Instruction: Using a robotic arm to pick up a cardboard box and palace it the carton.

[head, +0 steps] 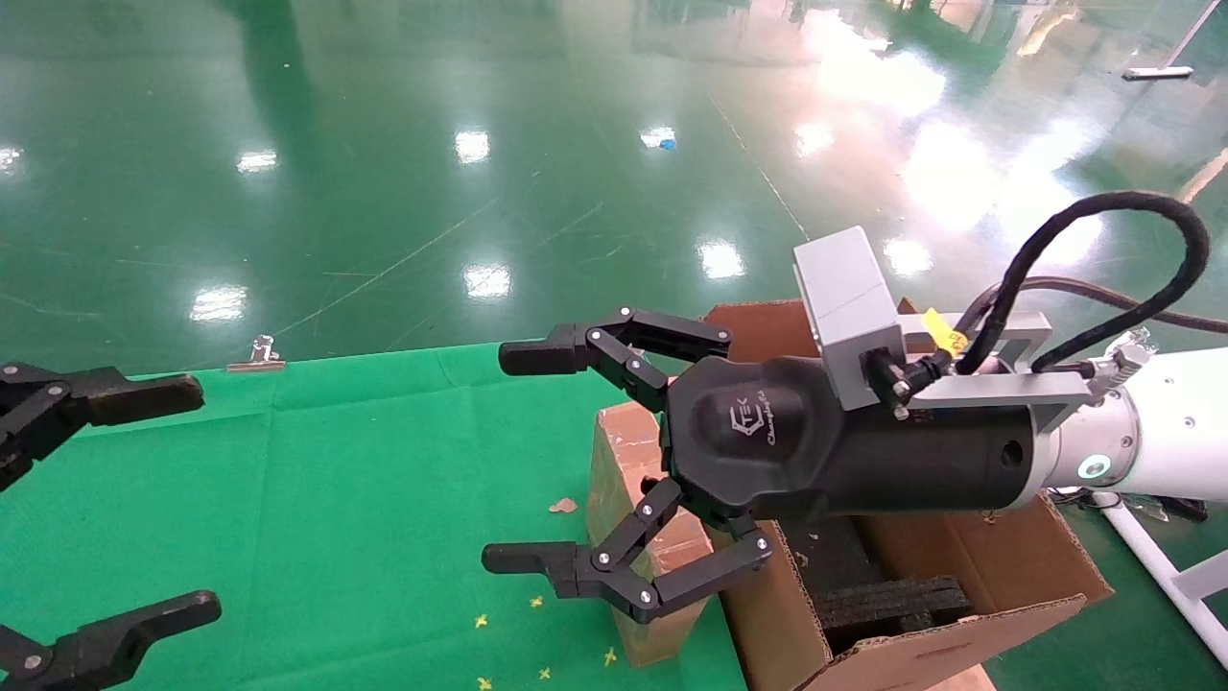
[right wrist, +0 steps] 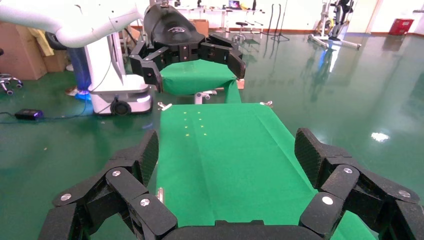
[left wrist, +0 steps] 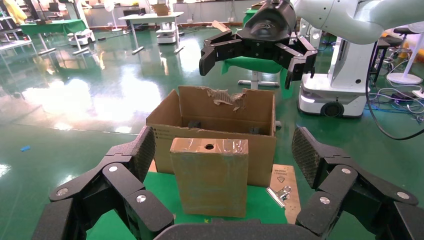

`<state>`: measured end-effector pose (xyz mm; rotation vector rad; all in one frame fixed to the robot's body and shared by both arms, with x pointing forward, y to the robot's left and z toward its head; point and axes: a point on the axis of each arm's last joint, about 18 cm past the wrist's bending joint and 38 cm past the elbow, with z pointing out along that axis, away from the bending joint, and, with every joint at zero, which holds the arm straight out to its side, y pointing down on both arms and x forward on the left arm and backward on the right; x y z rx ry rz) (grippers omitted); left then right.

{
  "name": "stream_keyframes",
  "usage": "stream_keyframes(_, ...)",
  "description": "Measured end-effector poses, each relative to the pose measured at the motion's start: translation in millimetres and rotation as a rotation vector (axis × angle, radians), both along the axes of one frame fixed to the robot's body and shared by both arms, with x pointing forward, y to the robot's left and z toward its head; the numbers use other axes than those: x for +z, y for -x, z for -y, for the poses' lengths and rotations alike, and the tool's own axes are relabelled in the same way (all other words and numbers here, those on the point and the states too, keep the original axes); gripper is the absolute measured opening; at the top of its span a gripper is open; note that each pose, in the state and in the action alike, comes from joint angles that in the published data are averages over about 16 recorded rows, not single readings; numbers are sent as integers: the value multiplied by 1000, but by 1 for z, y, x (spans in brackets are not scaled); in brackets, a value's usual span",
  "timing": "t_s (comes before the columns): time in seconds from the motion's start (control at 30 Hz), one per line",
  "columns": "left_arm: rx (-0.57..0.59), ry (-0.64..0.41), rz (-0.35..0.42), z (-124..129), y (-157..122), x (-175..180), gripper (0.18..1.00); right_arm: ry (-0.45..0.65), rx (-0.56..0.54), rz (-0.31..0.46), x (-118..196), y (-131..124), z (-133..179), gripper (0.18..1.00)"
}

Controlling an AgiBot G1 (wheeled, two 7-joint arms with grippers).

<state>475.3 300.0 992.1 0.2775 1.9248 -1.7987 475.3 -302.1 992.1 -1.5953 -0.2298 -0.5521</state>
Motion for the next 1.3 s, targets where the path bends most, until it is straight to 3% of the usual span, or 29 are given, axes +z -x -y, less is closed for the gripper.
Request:
stream_keyframes(0.47, 0, 0, 0, 0, 0, 0, 1001, 8, -2, -4, -1, -1, -1, 1000)
stream_keyframes(0.73, 0, 0, 0, 0, 0, 0, 1001, 93, -27, -34, -9, -9, -12, 1000)
stream_keyframes(0.9, 0, 0, 0, 0, 0, 0, 1001, 219, -61, -67, -18, -23, -27, 1000)
stream_keyframes(1.07, 0, 0, 0, 0, 0, 0, 1001, 412, -123, -82, -29, -45, -43, 1000)
stream_keyframes(1.3, 0, 0, 0, 0, 0, 0, 1001, 702, -243, -25, -20, -74, -55, 1000)
